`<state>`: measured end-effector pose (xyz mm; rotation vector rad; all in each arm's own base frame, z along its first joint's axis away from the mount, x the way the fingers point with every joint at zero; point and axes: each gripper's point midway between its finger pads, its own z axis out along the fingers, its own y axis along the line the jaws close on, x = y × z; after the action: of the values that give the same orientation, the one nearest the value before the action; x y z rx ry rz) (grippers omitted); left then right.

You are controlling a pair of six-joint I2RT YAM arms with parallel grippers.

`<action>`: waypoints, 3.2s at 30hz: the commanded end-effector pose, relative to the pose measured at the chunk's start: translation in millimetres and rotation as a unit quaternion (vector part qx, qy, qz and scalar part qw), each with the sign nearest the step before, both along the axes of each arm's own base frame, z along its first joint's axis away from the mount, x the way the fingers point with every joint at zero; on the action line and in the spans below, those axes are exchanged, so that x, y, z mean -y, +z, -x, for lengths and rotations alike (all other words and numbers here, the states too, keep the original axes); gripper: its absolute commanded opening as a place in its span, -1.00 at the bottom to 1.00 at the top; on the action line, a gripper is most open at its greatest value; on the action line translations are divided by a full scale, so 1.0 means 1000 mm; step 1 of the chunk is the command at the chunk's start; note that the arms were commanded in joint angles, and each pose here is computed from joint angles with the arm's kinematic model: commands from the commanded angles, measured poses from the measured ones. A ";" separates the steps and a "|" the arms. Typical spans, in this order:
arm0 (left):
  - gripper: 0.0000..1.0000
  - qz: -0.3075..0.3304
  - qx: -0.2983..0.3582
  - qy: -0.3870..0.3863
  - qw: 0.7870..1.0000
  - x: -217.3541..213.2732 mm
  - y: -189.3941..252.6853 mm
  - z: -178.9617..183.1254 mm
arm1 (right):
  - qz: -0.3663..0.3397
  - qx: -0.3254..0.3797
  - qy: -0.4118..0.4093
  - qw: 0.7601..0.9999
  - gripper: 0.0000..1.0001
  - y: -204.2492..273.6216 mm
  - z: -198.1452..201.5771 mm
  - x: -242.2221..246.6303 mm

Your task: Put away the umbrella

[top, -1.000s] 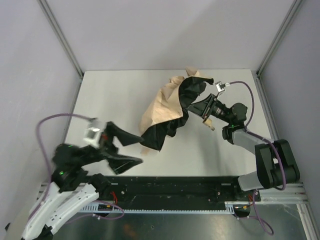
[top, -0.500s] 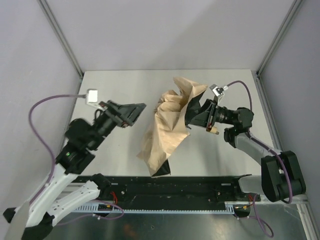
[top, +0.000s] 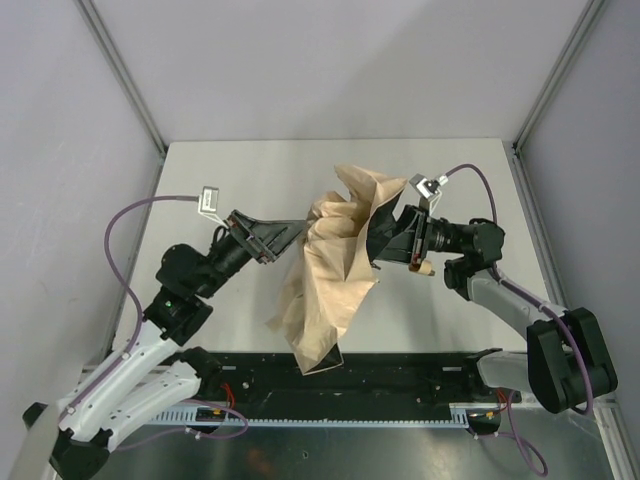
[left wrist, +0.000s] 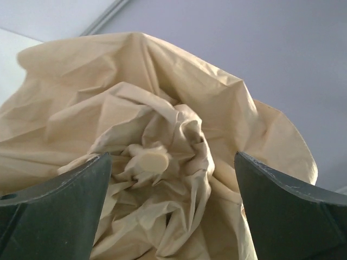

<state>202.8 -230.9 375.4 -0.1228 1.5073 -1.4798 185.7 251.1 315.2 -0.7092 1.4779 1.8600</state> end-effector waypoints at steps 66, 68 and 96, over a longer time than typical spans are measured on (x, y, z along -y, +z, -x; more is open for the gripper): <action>0.01 -0.081 0.136 -0.224 0.962 0.031 -0.010 0.102 | -0.074 0.241 -0.067 0.965 -1.00 0.072 0.040 0.013; -0.17 -0.083 0.146 -0.248 0.954 0.052 -0.007 0.118 | -0.076 0.239 -0.073 0.965 -1.00 0.073 0.035 0.014; -0.15 -0.138 0.136 -0.177 0.965 0.020 -0.027 0.128 | -0.052 0.243 -0.023 0.968 -1.00 0.082 0.047 0.031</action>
<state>102.0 -220.2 345.7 0.3015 1.5571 -1.3360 159.8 225.3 354.3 -0.8643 1.3164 1.6929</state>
